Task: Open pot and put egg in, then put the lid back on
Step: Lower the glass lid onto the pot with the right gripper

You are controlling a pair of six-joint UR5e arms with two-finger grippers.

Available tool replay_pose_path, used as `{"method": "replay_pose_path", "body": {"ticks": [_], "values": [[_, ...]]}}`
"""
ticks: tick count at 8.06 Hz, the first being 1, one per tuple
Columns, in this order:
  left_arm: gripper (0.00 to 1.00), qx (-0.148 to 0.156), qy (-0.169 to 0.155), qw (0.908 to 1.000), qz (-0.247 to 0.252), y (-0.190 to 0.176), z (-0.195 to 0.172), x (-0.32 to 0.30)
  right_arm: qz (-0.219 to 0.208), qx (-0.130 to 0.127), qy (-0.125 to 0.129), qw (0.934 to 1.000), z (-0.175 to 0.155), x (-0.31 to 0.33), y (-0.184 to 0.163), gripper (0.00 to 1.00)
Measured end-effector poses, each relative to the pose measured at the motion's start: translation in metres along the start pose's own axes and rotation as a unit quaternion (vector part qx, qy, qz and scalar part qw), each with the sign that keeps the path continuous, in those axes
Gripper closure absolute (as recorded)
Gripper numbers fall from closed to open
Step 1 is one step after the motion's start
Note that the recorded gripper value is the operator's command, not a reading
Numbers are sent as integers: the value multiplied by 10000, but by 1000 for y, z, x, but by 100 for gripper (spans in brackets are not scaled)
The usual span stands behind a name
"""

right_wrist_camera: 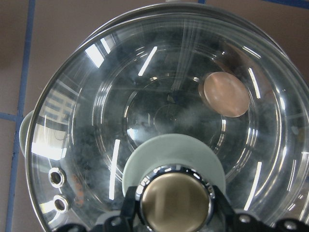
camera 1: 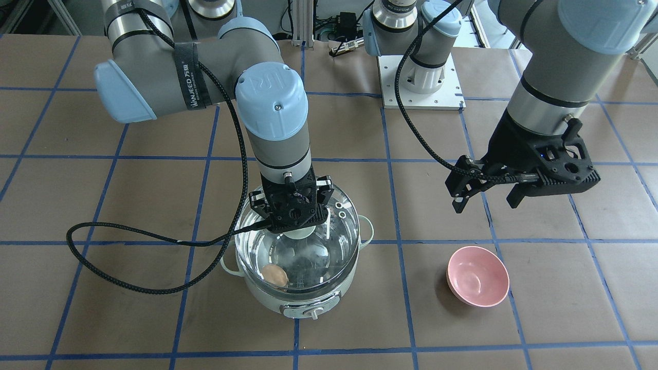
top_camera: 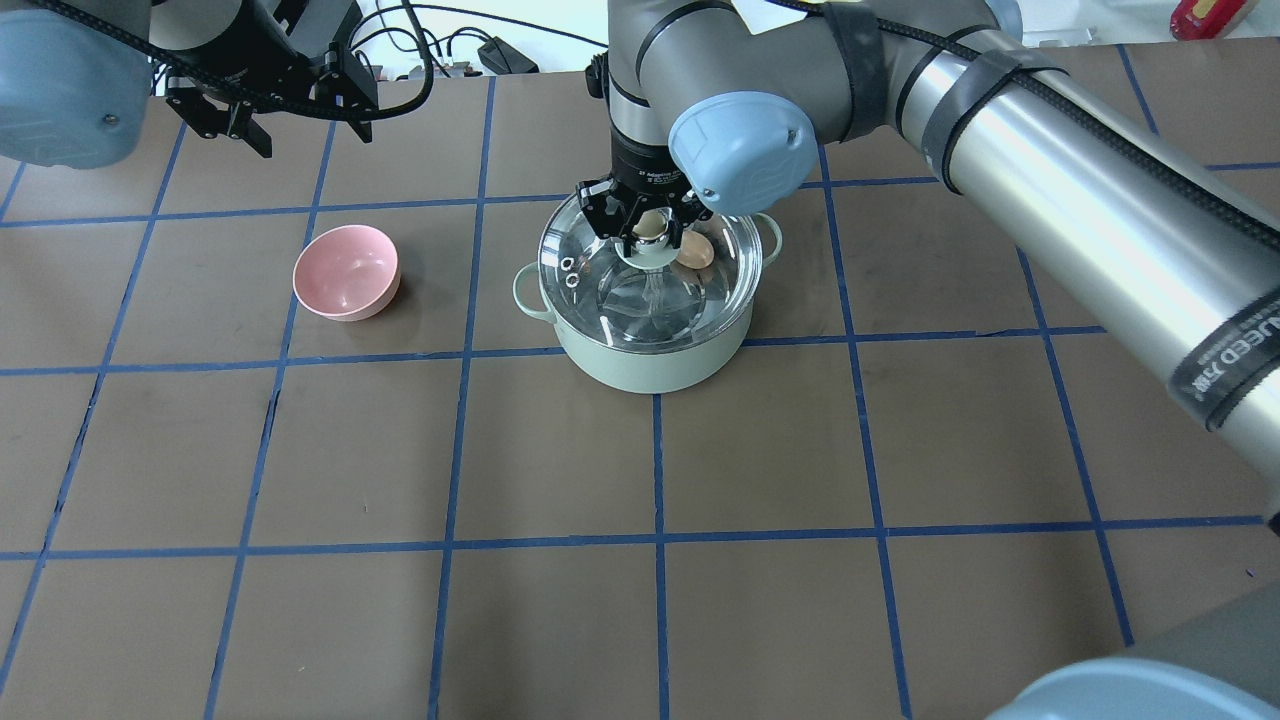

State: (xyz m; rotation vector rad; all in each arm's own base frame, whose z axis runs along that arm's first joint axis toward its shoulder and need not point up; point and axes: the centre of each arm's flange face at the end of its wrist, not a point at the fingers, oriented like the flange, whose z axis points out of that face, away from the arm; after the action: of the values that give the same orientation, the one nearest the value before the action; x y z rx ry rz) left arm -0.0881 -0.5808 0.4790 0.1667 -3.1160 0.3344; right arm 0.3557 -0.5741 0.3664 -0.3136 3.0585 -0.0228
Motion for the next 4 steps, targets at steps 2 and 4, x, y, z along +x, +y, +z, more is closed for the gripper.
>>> {"method": "replay_pose_path", "body": {"ticks": [2,4], "values": [[0,25,-206,9995,226,17,-19,22,-35,-45,11,10000,8,-2,-1,100],[0,-84,-237,9991,344,28,-25,34,-47,-38,12,10000,11,-3,-3,100]]}}
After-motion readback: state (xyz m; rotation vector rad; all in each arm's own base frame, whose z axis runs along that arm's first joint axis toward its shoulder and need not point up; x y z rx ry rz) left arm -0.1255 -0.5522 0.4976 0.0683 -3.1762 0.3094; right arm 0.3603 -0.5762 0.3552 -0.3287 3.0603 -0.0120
